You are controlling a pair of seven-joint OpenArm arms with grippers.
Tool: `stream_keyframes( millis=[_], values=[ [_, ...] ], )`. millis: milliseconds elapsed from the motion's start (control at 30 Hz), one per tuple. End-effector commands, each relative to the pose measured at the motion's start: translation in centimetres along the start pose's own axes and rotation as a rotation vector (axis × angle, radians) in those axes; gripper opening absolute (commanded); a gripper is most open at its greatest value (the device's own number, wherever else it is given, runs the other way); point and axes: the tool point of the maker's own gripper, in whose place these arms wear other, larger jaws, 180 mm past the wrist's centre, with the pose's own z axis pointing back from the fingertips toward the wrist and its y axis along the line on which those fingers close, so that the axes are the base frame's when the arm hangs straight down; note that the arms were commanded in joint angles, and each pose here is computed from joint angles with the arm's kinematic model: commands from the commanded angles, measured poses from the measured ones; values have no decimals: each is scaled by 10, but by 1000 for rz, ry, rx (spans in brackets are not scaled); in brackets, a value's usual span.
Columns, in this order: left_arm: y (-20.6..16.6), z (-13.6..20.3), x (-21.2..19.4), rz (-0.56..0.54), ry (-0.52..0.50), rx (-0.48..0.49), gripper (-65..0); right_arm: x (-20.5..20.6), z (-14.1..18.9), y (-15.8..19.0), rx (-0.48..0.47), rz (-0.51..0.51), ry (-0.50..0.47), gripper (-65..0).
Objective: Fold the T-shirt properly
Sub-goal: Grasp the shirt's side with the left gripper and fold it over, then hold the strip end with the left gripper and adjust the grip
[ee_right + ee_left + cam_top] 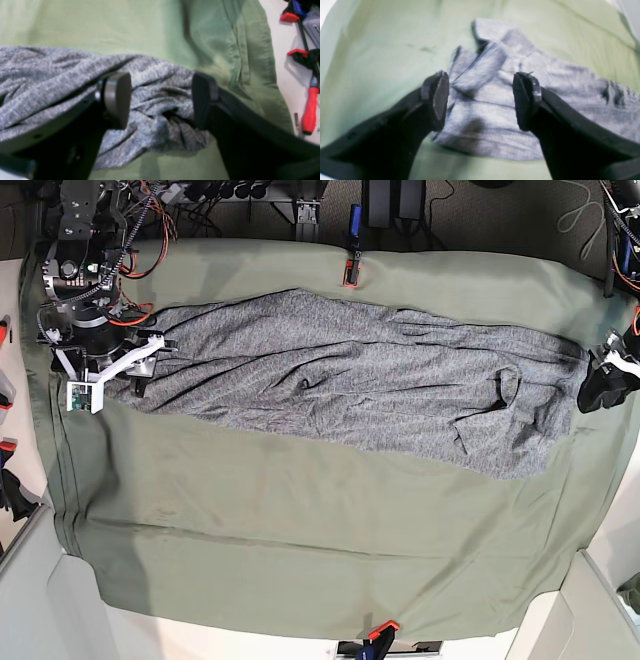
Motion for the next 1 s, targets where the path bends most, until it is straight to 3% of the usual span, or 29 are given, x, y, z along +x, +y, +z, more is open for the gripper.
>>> stream_keyframes(
  millis=[0,233,467,667,967],
  values=[
    [7,3,16,2,-44,3,-229,13,3,-3,-5,12,-44,-273],
    [46,-7,0,140,-11,42,-229,11,3,0,10,26,-37,-272],
    [39,-15,-28,259,40,-39,-229,10,3,3,28,10,-27,-273],
    [17,-30,-44,261,104,-105,-229,9,3,4,31,7,-26,-272],
    [-14,-54,-37,226,128,-187,-229,6,3,4,31,7,-9,-273]
  ],
)
